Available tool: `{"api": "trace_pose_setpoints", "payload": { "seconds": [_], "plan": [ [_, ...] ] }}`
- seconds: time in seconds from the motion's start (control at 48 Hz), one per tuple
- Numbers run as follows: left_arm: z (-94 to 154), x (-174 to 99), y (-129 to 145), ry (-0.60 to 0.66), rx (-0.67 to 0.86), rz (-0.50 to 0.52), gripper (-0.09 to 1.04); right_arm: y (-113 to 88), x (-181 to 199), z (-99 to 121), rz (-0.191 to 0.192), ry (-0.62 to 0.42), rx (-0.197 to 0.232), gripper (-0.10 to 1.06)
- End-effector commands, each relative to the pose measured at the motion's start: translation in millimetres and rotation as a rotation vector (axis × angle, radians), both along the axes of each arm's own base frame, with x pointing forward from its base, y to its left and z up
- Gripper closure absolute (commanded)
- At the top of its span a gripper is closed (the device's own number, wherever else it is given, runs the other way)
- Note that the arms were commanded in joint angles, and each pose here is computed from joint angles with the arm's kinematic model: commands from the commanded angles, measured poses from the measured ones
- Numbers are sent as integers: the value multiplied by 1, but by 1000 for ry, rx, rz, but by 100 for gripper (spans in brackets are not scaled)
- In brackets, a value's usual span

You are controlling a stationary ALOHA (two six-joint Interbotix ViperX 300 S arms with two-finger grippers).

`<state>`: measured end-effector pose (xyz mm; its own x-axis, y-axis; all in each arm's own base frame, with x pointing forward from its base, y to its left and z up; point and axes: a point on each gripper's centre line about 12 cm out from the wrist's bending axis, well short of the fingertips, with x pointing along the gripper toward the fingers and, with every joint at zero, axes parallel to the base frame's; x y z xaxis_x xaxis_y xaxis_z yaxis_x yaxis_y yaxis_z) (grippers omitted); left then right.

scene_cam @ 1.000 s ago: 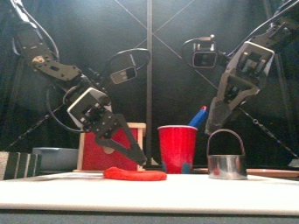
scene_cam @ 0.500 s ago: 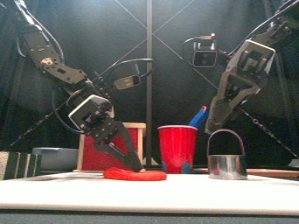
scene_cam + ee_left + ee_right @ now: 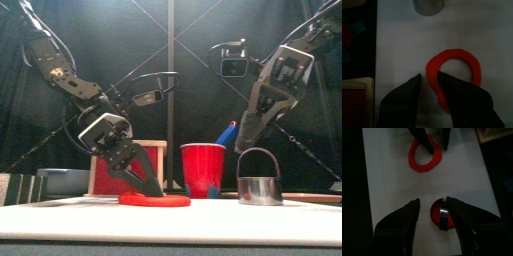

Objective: Get the cutter from the drawer then cut the dough then place the extra dough in the bowl
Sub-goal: Place the extra dough in the bowl

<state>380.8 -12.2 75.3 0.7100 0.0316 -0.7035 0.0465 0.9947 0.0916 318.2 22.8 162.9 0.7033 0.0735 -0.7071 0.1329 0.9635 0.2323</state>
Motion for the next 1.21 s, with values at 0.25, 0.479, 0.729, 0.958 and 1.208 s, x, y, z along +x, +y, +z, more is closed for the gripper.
{"api": "trace_pose_setpoints", "payload": {
  "seconds": [0.25,0.479,0.729,0.958,1.208],
  "plan": [
    [0,2,-3,74,-32,-16,27,2,5,10,2,-35,4,14],
    [-1,0,-3,84,-34,-17,35,1,4,9,-2,-32,6,14],
    [3,2,-5,72,-35,-22,38,2,4,9,-2,-32,8,14],
    [39,13,-2,-55,-26,-14,38,-1,4,9,-10,-32,8,14],
    [94,9,29,-221,44,13,38,-1,5,12,-16,-40,15,14]
  ]
}}
